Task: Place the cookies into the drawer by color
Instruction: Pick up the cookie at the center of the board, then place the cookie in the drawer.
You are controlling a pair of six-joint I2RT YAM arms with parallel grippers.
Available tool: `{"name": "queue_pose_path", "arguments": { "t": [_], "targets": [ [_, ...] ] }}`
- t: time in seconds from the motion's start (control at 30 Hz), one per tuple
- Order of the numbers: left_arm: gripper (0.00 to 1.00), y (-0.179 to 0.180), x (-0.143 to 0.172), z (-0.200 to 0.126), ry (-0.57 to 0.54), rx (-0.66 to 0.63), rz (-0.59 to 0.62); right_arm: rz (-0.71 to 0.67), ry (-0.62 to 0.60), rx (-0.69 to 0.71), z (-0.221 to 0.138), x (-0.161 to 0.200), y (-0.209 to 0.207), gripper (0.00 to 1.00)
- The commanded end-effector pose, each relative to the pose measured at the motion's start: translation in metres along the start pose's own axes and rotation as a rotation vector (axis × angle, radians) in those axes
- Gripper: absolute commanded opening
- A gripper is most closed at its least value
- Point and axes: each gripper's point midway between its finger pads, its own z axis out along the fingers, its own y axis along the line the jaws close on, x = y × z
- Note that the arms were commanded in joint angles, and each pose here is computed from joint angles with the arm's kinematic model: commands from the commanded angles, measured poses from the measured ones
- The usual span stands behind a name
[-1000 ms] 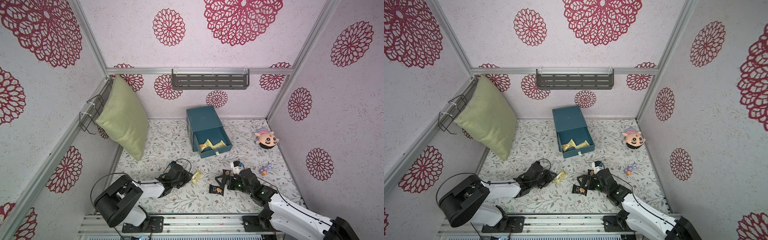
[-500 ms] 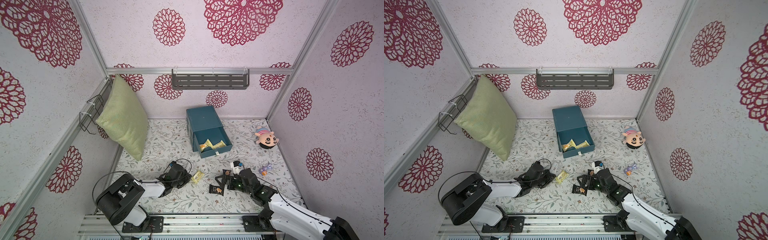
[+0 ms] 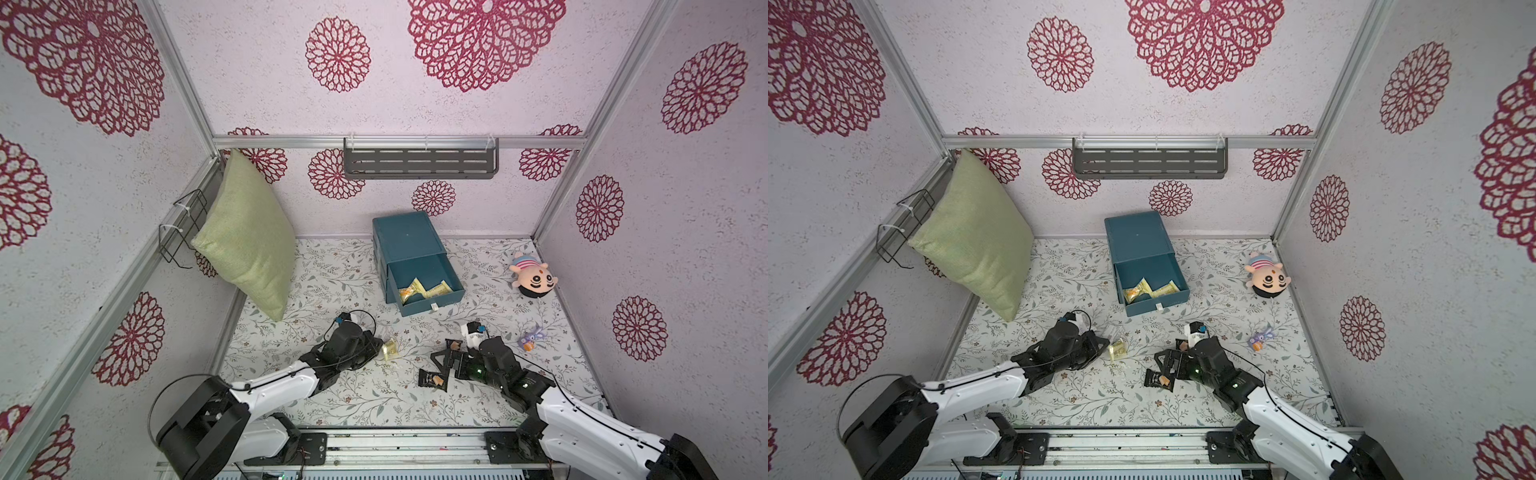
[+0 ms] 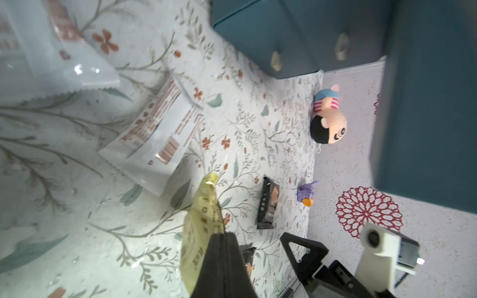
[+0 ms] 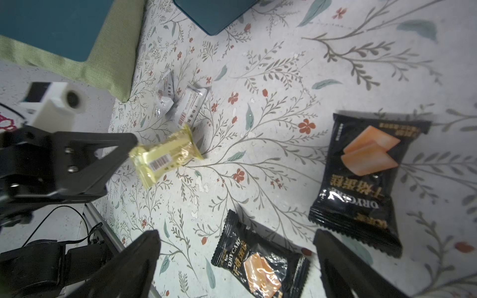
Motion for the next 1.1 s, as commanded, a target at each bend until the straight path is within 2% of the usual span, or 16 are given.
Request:
{"name": "queue_pose_path", "arguments": {
  "t": [0.0,0.27,0.43,0.63,0.8,1.07],
  "targets": [
    [0.0,0.0,-0.012,-0.02,-0.044,-0.061,0.06,0.0,-0.02,0.0,-0.002,-0.004,0.0,0.99],
    [0.0,-0.06,-0.039,-0.061,-0.099,0.007,0.141,0.003,-0.019,0.003,0.0,-0.004,-0.001,0.99],
    [0.0,-0.087,-0.067,-0.086,-0.168,-0.021,0.217,0.011,-0.028,-0.001,0.0,-0.004,-0.002,0.99],
    [0.0,-0.135,-0.094,-0.101,-0.188,0.055,0.271,0.017,-0.025,0.004,0.001,-0.002,-0.005,0.99],
    [0.0,-0.187,-0.106,-0.09,-0.16,0.131,0.323,0.019,-0.031,0.003,0.0,-0.003,-0.005,0.99],
    [0.0,-0.249,-0.118,-0.048,-0.087,0.242,0.356,0.022,-0.032,0.0,0.0,-0.005,-0.003,0.99]
  ]
}}
